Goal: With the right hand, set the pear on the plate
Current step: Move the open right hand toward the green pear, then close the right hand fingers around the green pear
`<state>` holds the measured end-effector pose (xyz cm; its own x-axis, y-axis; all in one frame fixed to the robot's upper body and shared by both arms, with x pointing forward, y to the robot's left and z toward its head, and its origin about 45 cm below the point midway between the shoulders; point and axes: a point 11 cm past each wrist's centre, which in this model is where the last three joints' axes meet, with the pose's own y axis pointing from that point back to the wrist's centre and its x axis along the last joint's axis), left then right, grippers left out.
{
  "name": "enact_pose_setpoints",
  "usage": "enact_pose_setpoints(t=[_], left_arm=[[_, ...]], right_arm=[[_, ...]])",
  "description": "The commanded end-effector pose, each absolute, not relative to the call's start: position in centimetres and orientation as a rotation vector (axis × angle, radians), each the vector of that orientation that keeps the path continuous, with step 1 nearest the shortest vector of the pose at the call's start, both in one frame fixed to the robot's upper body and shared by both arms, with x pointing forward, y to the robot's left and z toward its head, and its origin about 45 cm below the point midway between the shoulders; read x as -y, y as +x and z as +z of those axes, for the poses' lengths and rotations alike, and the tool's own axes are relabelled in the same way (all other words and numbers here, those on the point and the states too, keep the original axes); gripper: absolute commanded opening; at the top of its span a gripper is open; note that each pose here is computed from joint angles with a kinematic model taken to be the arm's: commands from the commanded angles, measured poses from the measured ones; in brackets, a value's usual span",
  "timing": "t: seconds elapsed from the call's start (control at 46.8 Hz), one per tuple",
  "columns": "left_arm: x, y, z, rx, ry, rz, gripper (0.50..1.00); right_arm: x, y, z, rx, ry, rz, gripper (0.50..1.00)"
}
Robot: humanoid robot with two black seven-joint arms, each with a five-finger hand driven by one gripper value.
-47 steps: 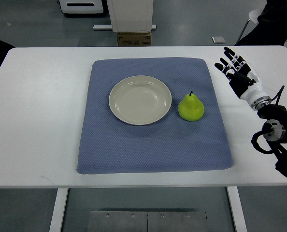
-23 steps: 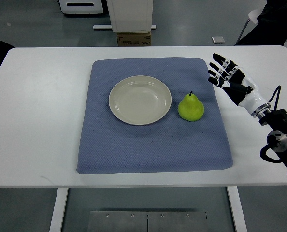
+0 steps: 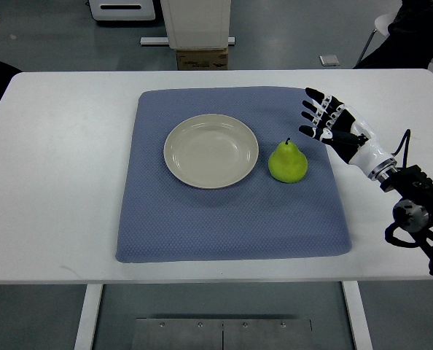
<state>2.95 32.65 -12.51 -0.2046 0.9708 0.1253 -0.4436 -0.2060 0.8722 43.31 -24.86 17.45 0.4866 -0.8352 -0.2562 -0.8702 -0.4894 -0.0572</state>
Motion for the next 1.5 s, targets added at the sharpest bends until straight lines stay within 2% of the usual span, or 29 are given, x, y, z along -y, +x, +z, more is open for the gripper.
enact_pose_setpoints(t=[0.0, 0.214, 1.475], left_arm=[[-32.7, 3.0, -12.5, -0.871, 0.873, 1.649, 1.000], [-32.7, 3.0, -12.5, -0.871, 0.873, 1.649, 1.000], [-32.7, 3.0, -12.5, -0.871, 0.873, 1.649, 1.000]], right_arm=[[24.2, 43.4, 17.8, -1.446, -2.569, 0.244, 0.987], [22.8, 43.0, 17.6, -1.387, -2.664, 0.196, 0.985], [22.8, 41.9, 14.6, -1.469, -2.838, 0.106, 0.985]])
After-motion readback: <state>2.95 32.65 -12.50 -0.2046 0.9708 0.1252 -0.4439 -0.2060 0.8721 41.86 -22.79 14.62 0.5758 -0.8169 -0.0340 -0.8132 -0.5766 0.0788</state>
